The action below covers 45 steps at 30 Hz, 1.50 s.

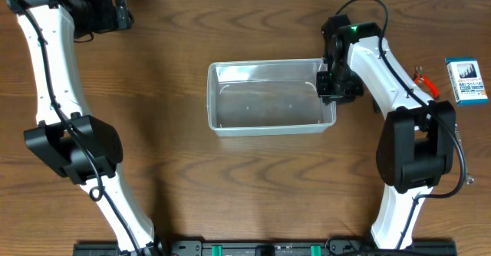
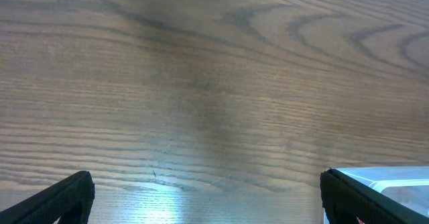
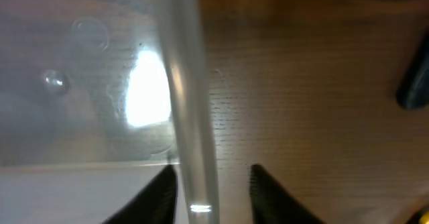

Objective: Pack container
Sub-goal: 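Push the container further right with the right gripper on its wall, then release the container and move the right gripper right toward the hammer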

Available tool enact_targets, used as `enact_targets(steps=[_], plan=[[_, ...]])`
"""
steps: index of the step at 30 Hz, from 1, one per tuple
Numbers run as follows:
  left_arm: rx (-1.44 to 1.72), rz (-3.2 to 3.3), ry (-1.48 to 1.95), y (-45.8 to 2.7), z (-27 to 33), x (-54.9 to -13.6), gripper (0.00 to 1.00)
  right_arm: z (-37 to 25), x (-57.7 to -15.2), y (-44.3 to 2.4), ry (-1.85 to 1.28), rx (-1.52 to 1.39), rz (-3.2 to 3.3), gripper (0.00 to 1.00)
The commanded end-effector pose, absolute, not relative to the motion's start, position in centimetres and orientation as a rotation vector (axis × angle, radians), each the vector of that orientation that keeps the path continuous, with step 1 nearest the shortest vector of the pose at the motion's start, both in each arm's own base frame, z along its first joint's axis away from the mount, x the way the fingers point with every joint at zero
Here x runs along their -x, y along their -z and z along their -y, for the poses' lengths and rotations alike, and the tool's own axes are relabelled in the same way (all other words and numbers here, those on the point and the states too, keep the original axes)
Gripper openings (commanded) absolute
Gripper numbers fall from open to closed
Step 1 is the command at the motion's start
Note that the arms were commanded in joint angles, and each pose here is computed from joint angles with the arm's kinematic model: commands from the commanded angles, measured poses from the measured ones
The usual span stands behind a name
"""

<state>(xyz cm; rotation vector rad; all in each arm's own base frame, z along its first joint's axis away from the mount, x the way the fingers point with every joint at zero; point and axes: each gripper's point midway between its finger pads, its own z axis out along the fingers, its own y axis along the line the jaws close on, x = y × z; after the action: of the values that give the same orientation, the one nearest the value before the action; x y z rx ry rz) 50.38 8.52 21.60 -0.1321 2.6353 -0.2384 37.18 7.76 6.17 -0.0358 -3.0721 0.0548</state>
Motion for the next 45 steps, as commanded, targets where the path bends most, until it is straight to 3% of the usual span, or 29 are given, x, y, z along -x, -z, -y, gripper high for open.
enact_targets(steps=[1,4,12,18,33,39,45], plan=[[0.132,-2.617,0.244,-22.4,-8.6,-50.4,0.98,-7.6,-37.2,-6.0,-0.075,0.033,3.073,0.51],[0.132,-2.617,0.244,-22.4,-8.6,-50.4,0.98,-7.7,-37.2,-6.1,-0.063,0.033,3.074,0.71],[0.133,-2.617,0.245,-22.4,-8.6,-50.4,0.98,-8.5,-37.4,-8.3,0.016,0.021,3.131,0.77],[0.133,-2.617,0.245,-22.4,-8.6,-50.4,0.98,-8.5,-37.5,-13.5,0.07,0.022,3.27,0.99],[0.138,-2.637,0.251,-22.2,-8.5,-50.0,0.98,-7.2,-34.1,-26.0,0.179,0.06,3.604,0.99],[0.139,-2.639,0.252,-22.1,-8.4,-49.9,0.98,-3.2,-32.2,-27.2,-0.138,0.367,3.613,0.99],[0.139,-2.638,0.252,-22.1,-8.5,-49.9,0.98,-2.5,-31.9,-27.1,-0.182,0.393,3.595,0.99]])
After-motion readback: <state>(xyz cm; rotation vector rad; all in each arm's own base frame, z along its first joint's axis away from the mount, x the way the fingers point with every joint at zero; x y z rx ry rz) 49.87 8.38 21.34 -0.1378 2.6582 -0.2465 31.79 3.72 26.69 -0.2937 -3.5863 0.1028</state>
